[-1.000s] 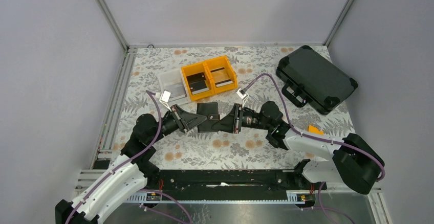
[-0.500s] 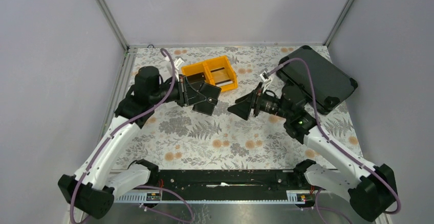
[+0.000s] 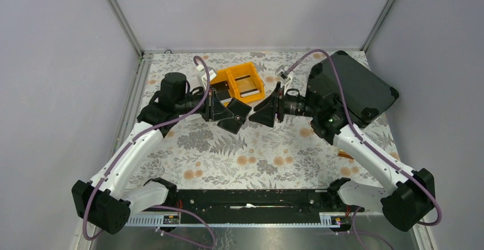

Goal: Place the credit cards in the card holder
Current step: Open the card holder at the center of the board.

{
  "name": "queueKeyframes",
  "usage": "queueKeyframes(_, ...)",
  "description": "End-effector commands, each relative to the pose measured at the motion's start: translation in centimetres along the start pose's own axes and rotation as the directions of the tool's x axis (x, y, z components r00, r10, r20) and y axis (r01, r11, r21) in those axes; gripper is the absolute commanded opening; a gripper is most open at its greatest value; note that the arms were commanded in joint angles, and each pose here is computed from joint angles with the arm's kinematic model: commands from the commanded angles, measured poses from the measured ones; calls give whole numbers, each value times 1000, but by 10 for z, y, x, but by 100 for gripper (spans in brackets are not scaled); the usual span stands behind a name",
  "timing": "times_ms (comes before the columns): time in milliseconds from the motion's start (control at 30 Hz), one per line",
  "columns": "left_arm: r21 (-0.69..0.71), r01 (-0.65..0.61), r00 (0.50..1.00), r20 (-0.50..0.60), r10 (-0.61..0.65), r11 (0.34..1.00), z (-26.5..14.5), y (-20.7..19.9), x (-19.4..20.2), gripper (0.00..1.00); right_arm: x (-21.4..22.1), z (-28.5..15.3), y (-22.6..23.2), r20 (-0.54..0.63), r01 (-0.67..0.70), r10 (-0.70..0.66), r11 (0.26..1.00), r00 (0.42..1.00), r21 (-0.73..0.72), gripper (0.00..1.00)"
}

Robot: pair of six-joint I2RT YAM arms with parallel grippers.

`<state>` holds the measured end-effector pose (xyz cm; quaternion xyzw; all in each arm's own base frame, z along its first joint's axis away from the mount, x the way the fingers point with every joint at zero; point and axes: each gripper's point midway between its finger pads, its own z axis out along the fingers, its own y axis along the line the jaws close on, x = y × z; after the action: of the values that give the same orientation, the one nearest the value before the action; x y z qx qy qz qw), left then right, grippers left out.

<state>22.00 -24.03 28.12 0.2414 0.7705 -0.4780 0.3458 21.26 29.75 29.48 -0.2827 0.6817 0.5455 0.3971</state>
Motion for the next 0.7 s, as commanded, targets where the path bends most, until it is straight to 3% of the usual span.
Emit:
queueKeyframes(0,87,-33,999,-15,34,996,1,-10,4,0,-8,5,31,-52,23,-31,987,998,-160,68)
queueKeyframes(100,72,-21,1000,-22,23,997,2,-7,4,0,2,14,29,-98,5,-21,988,995,-156,63)
queueKeyframes(333,187,5,999,-50,4,982,2,-24,9,0,30,39,23,-178,29,-48,994,983,-106,57)
queueKeyframes(667,314,-71,995,-39,88,947,-14,-54,12,0,34,35,4,-174,104,-104,995,979,-11,56)
